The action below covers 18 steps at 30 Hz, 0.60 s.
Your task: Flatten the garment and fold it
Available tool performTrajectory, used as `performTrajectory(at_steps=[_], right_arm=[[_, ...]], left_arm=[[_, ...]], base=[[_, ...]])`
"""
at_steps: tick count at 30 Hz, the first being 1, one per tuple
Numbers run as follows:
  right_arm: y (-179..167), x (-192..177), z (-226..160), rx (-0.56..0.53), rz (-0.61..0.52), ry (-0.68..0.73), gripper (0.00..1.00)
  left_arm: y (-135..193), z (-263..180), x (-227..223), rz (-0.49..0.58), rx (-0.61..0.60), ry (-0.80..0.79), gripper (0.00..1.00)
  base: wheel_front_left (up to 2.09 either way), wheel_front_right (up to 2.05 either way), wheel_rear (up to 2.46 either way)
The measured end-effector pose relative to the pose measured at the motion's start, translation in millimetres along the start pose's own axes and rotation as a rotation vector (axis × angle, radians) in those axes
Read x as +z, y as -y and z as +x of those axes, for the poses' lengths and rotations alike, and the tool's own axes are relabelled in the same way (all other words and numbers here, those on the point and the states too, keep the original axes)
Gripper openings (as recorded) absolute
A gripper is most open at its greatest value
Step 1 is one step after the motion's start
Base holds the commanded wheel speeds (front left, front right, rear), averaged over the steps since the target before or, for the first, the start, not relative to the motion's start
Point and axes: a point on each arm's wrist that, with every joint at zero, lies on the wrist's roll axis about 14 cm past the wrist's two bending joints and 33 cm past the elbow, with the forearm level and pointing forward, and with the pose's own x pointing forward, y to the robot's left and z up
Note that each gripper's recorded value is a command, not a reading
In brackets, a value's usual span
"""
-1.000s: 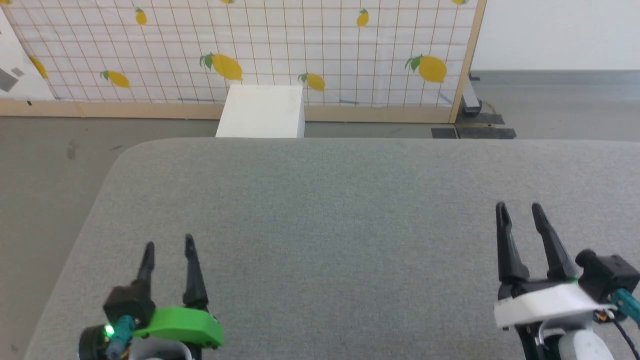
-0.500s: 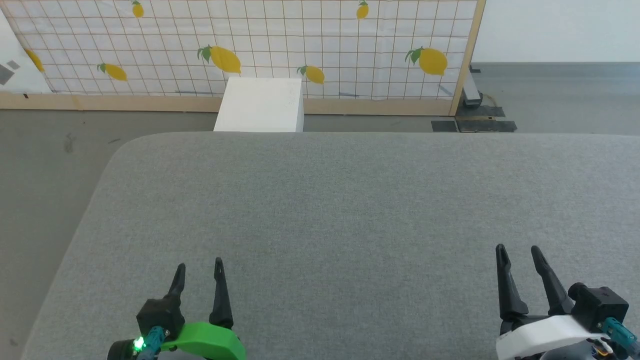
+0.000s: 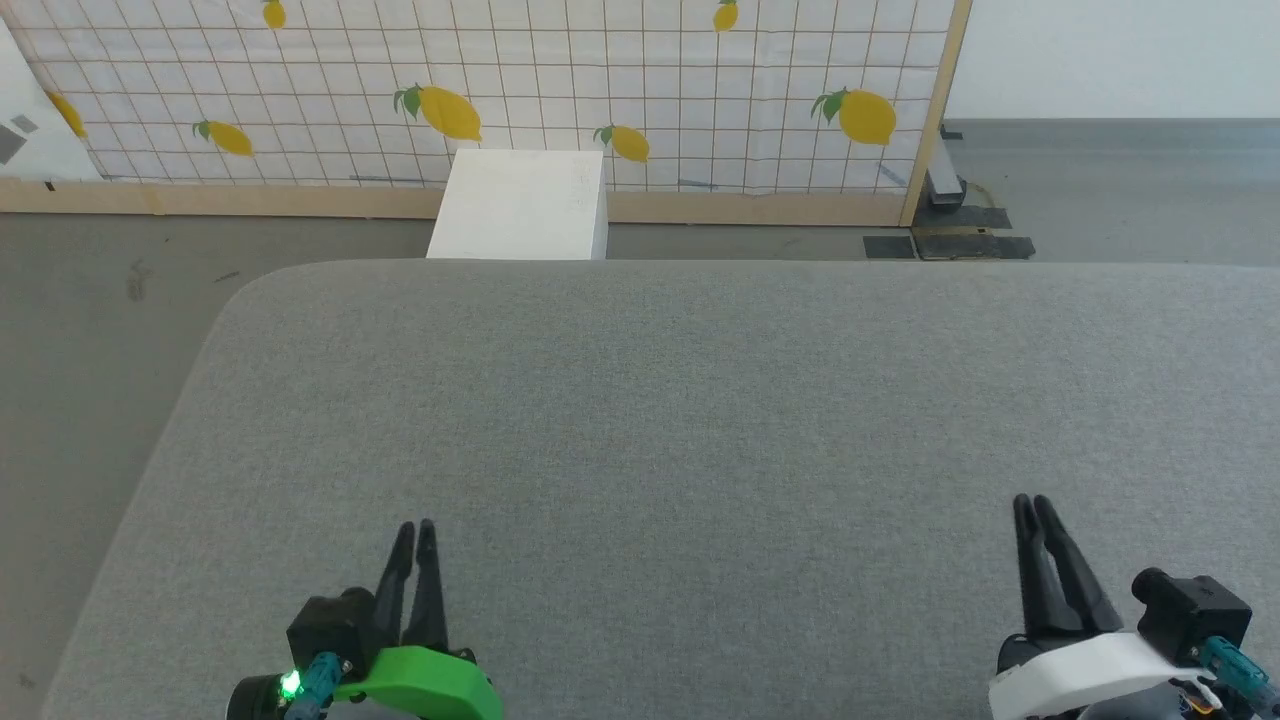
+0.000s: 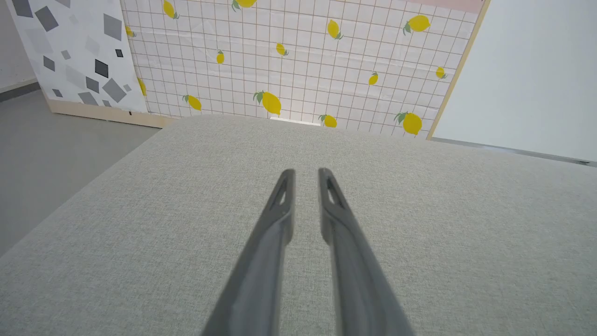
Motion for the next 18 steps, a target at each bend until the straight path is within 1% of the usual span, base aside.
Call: performTrajectory(at_steps=[18], right_arm=[[-3.7, -0.4, 2.1, 0.015, -0.024, -0.019, 0.00]], left_arm=[[-2.6, 2.0, 1.4, 0.014, 0.002, -0.011, 0.00]], base=[[0.00, 0.00, 0.00]])
